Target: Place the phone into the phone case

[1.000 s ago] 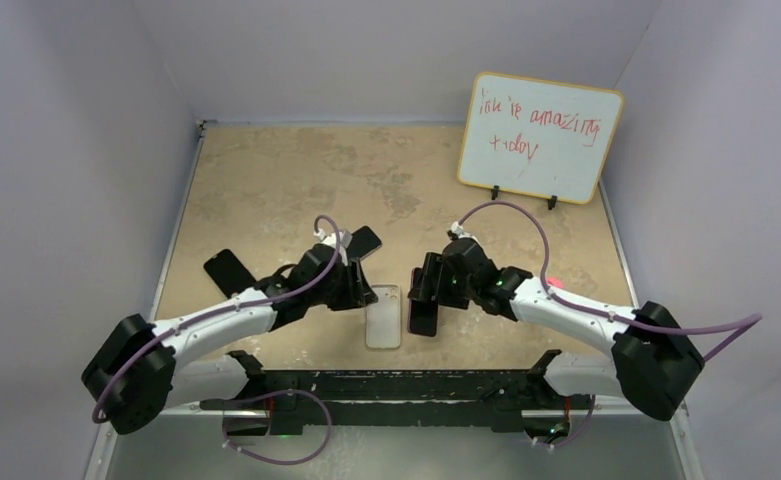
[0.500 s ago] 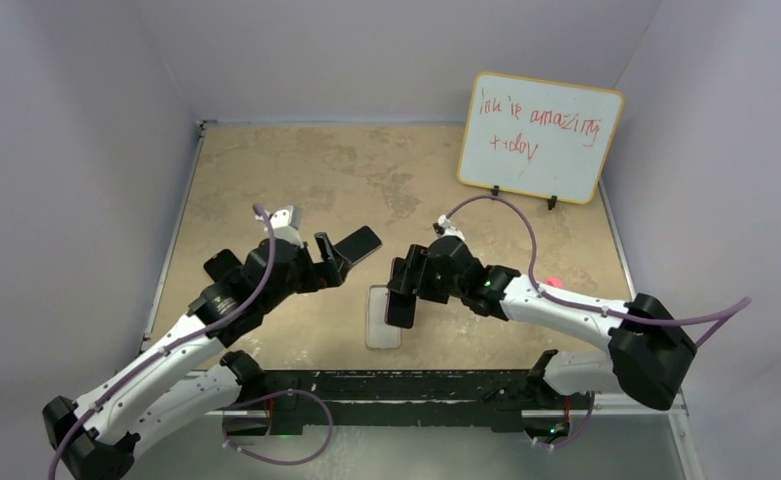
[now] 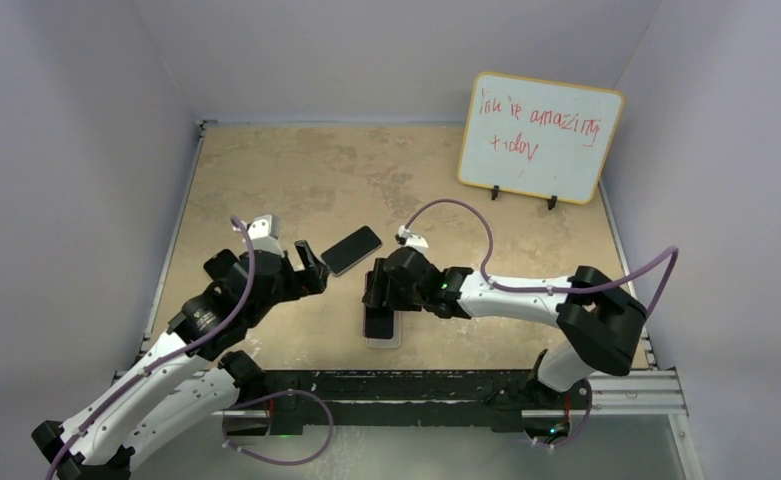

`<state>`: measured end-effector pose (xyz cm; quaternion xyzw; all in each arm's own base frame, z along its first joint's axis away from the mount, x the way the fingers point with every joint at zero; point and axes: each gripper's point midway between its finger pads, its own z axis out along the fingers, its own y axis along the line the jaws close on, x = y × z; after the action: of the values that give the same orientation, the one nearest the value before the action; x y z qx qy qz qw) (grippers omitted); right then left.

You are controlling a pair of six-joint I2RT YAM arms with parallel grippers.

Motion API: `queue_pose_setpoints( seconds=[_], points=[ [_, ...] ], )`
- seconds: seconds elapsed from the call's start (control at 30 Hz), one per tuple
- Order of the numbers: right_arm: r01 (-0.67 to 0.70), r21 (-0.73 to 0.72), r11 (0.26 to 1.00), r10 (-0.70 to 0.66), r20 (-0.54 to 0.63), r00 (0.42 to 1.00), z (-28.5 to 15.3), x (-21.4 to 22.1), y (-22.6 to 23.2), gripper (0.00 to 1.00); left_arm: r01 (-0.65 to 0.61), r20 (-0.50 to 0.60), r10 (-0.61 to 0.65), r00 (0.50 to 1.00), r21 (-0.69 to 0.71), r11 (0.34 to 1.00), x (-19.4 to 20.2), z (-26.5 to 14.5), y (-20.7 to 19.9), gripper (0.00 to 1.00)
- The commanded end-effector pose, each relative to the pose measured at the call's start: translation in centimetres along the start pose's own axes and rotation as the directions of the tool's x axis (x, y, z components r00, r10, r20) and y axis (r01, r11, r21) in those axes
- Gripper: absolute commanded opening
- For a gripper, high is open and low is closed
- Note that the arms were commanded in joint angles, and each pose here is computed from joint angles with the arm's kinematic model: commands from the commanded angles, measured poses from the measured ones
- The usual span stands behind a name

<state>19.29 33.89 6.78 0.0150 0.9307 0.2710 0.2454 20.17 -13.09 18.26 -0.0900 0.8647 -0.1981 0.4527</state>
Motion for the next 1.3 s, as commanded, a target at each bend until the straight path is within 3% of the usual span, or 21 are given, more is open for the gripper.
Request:
queue_pose_setpoints(
  seconds=[0.0, 0.47, 1.13, 1.27],
  points=[
    [0.003, 0.015, 1.0, -0.004, 0.045, 0.999, 0.5, -0.9, 1.0, 0.49, -0.024, 0.029, 0.025, 0.999, -0.017, 1.0, -0.8, -0.6, 0.5, 0.91],
    [0.034, 0.113, 0.993, -0.034, -0.004, 0.999, 1.2, 1.2, -0.9, 0.52, -0.024, 0.022, 0.024, 0.999, -0.02, 1.0, -0.2, -0.1, 0.7, 0.91],
    [0.015, 0.13, 0.991, -0.013, -0.016, 1.0, 0.1, 1.0, -0.5, 0.87, -0.005, -0.002, 0.005, 1.0, -0.005, 1.0, 0.2, 0.2, 0.2, 0.91],
    [0.009, 0.127, 0.992, -0.008, -0.013, 1.0, -0.6, 0.9, -0.5, 0.88, -0.007, -0.016, 0.007, 1.0, 0.017, 1.0, 0.6, 0.5, -0.2, 0.9]
  ],
)
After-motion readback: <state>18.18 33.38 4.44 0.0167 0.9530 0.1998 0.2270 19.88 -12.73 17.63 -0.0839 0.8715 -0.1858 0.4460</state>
